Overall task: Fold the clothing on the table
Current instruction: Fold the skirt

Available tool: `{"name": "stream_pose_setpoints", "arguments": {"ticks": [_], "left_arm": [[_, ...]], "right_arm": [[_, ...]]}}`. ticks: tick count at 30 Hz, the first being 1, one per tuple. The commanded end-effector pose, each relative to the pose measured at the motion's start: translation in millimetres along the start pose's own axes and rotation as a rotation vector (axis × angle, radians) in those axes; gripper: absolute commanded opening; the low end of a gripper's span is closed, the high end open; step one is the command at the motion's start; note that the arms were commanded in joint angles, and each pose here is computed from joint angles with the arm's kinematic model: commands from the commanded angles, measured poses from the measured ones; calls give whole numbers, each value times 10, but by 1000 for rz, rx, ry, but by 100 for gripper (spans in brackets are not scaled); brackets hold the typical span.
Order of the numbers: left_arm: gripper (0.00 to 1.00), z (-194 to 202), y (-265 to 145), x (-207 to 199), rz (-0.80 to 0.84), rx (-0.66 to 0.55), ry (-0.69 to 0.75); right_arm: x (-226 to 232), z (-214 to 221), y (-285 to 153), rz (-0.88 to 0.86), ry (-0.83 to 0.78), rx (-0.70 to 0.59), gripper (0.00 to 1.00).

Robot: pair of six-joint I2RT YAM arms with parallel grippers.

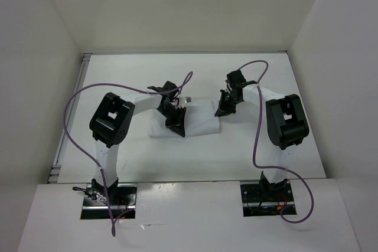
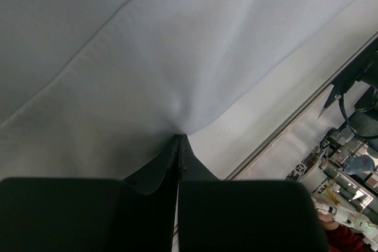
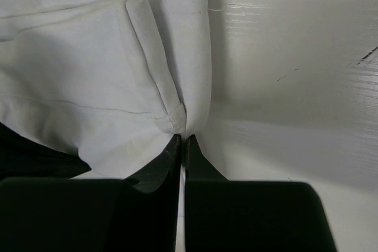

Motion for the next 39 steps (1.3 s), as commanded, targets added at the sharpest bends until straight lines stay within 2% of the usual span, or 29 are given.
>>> {"name": "stream_pose_setpoints", "arguments": {"ticks": [1, 8, 11, 17, 19, 20, 21, 23, 25, 26, 29, 31, 33, 36, 39], "left_arm": [[0, 10, 164, 38, 23, 24, 12], [0, 26, 347, 203, -22, 23, -53], [0, -1, 408, 238, -24, 28, -66], [0, -222, 487, 215, -11, -5, -73], [0, -288, 454, 143, 18, -17, -67], [0, -353, 311, 40, 44, -54, -56], [2, -412, 182, -17, 55, -91, -41], [19, -492, -196, -241, 81, -179, -7], [30, -575, -514, -288, 66, -259, -3], [33, -556, -714, -341, 50, -304, 3], [33, -584, -1078, -270, -9, -403, -2], [31, -588, -1192, -74, -86, -437, -50], [22, -562, -1190, 106, -146, -446, -96], [11, -542, -1268, 427, -324, -501, -174], [7, -491, -1224, 605, -396, -491, -216]], "right_arm": [[134, -187, -207, -36, -39, -72, 0], [489, -336, -786, -173, -103, -156, 0], [710, -257, -943, -238, -165, -152, 0], [1055, -84, -1047, -335, -252, -116, 0], [1046, -95, -1041, -318, -241, -125, 0], [1038, -83, -1041, -314, -237, -117, 0], [1039, -122, -1058, -297, -250, -142, 0], [1035, -122, -1046, -288, -244, -127, 0], [1037, -143, -1028, -287, -256, -127, 0], [1019, -138, -1023, -273, -260, -126, 0], [1013, -150, -981, -266, -255, -112, 0], [1019, -173, -966, -266, -264, -113, 0], [1085, -201, -984, -276, -277, -123, 0], [1098, -250, -953, -265, -274, -122, 0], [1111, -291, -909, -261, -270, -113, 0]]}}
Point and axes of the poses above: each gripper's point midway between its finger pads, its own y axis out along the fingers, its own x axis along the line the jaws close on, z = x × y, the point moved 8 cm from there along -y, back along the fingers, and after that the axes turned 3 degrees about -y, right-handed, at the moved point
